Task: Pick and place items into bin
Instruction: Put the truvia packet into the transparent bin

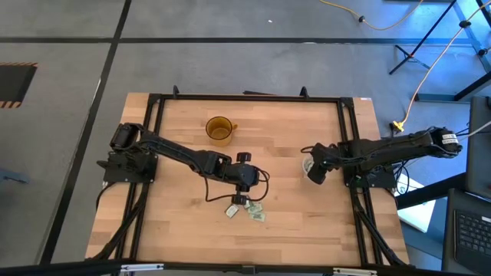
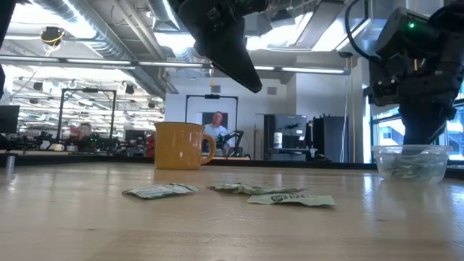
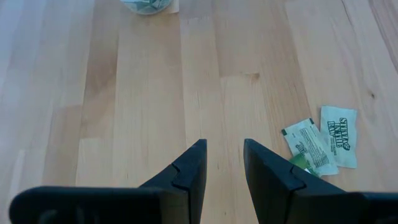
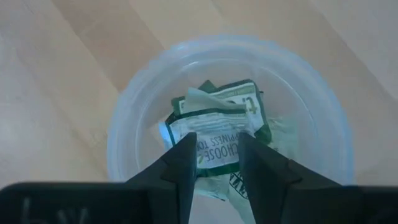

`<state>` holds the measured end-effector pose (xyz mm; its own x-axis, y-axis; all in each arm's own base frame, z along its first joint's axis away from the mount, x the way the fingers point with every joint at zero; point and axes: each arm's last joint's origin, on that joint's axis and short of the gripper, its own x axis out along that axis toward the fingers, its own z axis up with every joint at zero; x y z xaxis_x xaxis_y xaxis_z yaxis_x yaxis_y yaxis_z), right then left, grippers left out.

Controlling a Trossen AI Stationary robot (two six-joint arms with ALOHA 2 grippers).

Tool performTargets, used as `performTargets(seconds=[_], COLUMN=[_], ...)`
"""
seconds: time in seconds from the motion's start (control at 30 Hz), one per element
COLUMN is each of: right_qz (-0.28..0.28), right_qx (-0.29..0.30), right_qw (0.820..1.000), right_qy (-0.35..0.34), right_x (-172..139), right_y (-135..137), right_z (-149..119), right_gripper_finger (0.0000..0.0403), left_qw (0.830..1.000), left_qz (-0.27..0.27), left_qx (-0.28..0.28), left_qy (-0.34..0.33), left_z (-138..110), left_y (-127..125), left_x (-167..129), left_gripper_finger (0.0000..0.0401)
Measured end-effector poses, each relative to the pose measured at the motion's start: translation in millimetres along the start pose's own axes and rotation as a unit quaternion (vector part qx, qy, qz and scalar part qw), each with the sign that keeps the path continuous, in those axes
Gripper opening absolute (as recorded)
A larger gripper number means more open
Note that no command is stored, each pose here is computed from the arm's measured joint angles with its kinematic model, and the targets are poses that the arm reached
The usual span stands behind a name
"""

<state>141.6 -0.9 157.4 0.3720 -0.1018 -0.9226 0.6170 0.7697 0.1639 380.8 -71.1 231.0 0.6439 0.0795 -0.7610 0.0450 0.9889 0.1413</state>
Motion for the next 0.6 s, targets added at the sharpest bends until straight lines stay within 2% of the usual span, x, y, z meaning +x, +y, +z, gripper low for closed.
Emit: performTargets(seconds=[0.23, 0.43, 0.6], right_qz=[0.012, -0.012, -0.018], right_qx=[-0.022, -0.028, -0.042], right_qw=[1.0, 0.999, 0.997], right_qy=[-0.017, -0.036, -0.061], right_x=[-23, -49, -56], right_y=[10, 16, 19], right_z=[16, 29, 34], right_gripper_finger=[0.0122, 0.0122, 0.0122], left_qw=[0.999, 0.996, 0.99], left_qz=[-0.004, -0.077, -0.122], left_qx=[0.025, 0.013, 0.018], left_qy=[0.021, 0.046, 0.073], left_z=[-4, -9, -17], left_y=[-1, -8, -19], left_x=[0, 0, 16], left_gripper_finger=[0.01, 0.01, 0.01])
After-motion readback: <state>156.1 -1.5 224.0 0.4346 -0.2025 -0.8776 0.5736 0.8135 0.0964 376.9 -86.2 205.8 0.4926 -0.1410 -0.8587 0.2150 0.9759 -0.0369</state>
